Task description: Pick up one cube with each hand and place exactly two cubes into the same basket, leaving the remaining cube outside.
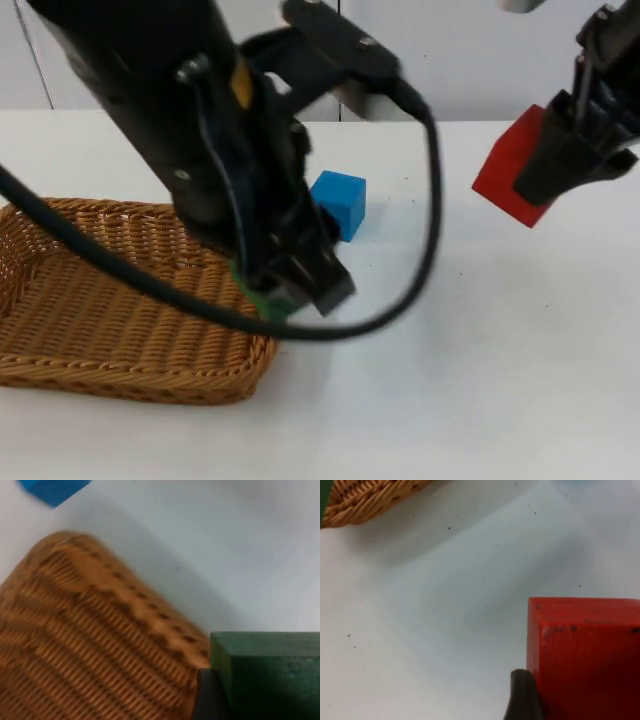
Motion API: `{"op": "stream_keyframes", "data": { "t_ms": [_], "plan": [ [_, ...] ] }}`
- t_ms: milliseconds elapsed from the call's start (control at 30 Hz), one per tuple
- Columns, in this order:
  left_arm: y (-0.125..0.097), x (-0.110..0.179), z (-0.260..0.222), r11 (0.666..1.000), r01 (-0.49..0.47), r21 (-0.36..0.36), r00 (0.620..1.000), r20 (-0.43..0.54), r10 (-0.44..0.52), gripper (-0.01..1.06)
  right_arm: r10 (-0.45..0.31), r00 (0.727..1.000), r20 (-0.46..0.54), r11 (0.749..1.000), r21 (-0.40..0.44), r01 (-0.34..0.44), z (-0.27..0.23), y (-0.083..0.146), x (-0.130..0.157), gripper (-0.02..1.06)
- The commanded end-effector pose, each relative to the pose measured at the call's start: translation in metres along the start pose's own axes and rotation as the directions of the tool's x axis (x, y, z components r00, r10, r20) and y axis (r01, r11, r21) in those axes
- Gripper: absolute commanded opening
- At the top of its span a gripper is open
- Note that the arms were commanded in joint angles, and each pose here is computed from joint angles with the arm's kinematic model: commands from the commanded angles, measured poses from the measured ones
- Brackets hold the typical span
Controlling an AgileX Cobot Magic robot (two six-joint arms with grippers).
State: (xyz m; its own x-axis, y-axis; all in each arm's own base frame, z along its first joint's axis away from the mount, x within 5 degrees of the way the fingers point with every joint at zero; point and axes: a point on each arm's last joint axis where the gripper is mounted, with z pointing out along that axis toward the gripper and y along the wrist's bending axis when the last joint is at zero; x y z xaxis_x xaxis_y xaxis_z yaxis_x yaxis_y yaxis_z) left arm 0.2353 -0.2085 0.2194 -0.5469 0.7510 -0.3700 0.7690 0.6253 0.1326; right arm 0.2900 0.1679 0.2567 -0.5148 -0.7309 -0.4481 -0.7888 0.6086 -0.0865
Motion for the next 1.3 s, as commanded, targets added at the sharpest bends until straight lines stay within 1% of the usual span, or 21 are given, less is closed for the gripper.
{"op": "stream_keyframes", "data": {
  "t_ms": [0,133,167,233,300,333,400,433,500,533,633,700,733,833,967,1100,1167,1267],
  "plan": [
    [0.009,0.001,-0.003,0.999,0.041,-0.010,0.999,0.010,-0.041,0.00,0.015,1.000,0.004,1.000,-0.017,-0.014,0.003,0.000,-0.006,0.00],
    [0.035,0.009,-0.003,0.991,0.125,-0.040,0.992,0.002,-0.125,0.00,0.032,0.999,0.005,0.998,-0.051,-0.032,0.014,-0.004,-0.021,0.00],
    [0.035,0.009,-0.003,0.991,0.125,-0.040,0.992,0.002,-0.125,0.00,0.032,0.999,0.005,0.998,-0.051,-0.032,0.014,-0.004,-0.021,0.00],
    [0.051,0.014,-0.002,0.984,0.168,-0.059,0.986,-0.002,-0.168,0.00,0.036,0.999,0.011,0.997,-0.067,-0.035,0.018,-0.003,-0.028,0.00],
    [0.066,0.020,-0.003,0.974,0.212,-0.077,0.977,-0.005,-0.213,0.00,0.022,1.000,0.011,0.997,-0.075,-0.021,0.023,-0.003,-0.035,0.00],
    [0.078,0.025,-0.003,0.964,0.249,-0.094,0.968,-0.007,-0.251,0.00,-0.002,1.000,0.008,0.996,-0.084,0.003,0.027,0.001,-0.042,0.00],
    [0.082,0.027,-0.003,0.960,0.262,-0.100,0.964,-0.008,-0.264,0.00,-0.005,1.000,0.007,0.996,-0.086,0.005,0.028,0.001,-0.043,0.00],
    [0.093,0.032,-0.004,0.949,0.294,-0.114,0.955,-0.006,-0.297,0.00,-0.030,1.000,0.008,0.995,-0.096,0.031,0.032,0.005,-0.050,0.00],
    [0.109,0.041,-0.005,0.928,0.347,-0.137,0.937,-0.001,-0.350,0.00,-0.053,0.999,0.012,0.993,-0.106,0.054,0.038,0.011,-0.059,0.00],
    [0.109,0.041,-0.005,0.928,0.347,-0.137,0.937,-0.001,-0.350,0.00,-0.053,0.999,0.012,0.993,-0.106,0.054,0.038,0.011,-0.059,0.00],
    [0.129,0.054,-0.008,0.902,0.402,-0.157,0.914,0.002,-0.407,0.00,-0.088,0.996,0.029,0.989,-0.117,0.091,0.046,0.022,-0.074,0.00],
    [0.140,0.062,-0.009,0.888,0.433,-0.156,0.900,0.012,-0.437,0.00,-0.110,0.993,0.041,0.986,-0.125,0.115,0.052,0.029,-0.085,0.00],
    [0.140,0.062,-0.009,0.888,0.433,-0.156,0.900,0.012,-0.437,0.00,-0.110,0.993,0.041,0.986,-0.125,0.115,0.052,0.029,-0.085,0.00],
    [0.154,0.071,-0.012,0.867,0.482,-0.126,0.876,0.044,-0.480,0.00,-0.138,0.989,0.058,0.980,-0.133,0.145,0.061,0.038,-0.100,0.00],
    [0.163,0.078,-0.013,0.850,0.517,-0.102,0.856,0.062,-0.513,0.00,-0.160,0.984,0.078,0.976,-0.140,0.169,0.070,0.046,-0.114,0.00],
    [0.176,0.090,-0.012,0.825,0.553,-0.121,0.833,0.065,-0.549,0.00,-0.184,0.977,0.111,0.969,-0.146,0.199,0.079,0.059,-0.131,0.00],
    [0.177,0.093,-0.010,0.820,0.559,-0.127,0.829,0.071,-0.554,0.00,-0.188,0.975,0.119,0.968,-0.145,0.205,0.081,0.060,-0.135,0.00],
    [0.177,0.108,0.001,0.796,0.585,-0.155,0.811,0.111,-0.574,0.00,-0.205,0.967,0.151,0.964,-0.140,0.226,0.085,0.069,-0.145,0.00]
  ]
}}
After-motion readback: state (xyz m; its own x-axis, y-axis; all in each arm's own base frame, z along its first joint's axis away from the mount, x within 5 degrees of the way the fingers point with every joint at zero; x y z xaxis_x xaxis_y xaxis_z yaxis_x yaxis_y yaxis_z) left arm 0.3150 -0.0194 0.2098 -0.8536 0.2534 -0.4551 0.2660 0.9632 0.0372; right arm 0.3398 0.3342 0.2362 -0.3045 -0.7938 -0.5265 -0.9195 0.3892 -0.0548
